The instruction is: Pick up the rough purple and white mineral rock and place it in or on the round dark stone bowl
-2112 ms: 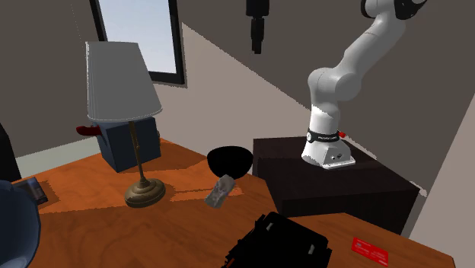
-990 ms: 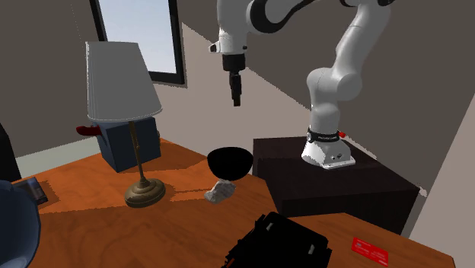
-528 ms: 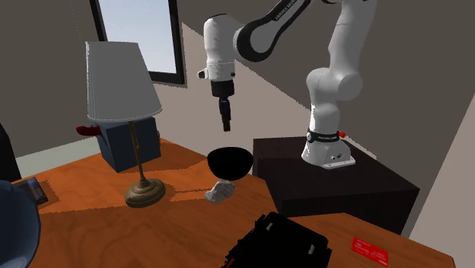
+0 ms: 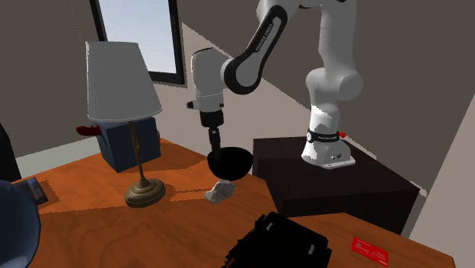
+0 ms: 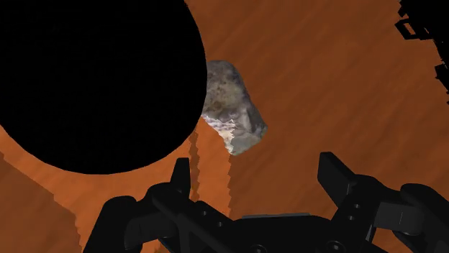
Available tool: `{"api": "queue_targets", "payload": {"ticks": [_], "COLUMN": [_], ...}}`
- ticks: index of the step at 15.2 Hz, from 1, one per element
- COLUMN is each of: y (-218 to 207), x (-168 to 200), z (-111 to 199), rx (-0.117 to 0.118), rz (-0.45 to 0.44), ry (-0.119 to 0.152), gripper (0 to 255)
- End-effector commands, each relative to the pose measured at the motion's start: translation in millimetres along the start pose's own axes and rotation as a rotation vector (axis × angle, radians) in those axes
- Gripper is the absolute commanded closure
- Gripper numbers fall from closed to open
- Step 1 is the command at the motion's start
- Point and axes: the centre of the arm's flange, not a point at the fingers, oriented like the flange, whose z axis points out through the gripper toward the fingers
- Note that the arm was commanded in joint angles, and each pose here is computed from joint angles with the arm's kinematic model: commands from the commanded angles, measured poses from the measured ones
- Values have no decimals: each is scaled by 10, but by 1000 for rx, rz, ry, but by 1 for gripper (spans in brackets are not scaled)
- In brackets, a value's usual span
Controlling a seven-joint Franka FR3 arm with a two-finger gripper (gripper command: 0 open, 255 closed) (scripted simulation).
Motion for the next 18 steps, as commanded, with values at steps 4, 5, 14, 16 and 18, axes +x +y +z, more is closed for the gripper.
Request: {"api": "queue_targets", "payload": {"ticks": [4,5,14,16,18], "y": [-201,-246,-392,-396,-396], "x": [313,371,527,525,526], "z": [545,652,1269,1352,1352], "rx": [29,34,50,50,50], "rz": [-23,-27,-40,-40,-40], "ry": [-7,-9,-14,-14,-14], "gripper": [0,0,0,0,0]}}
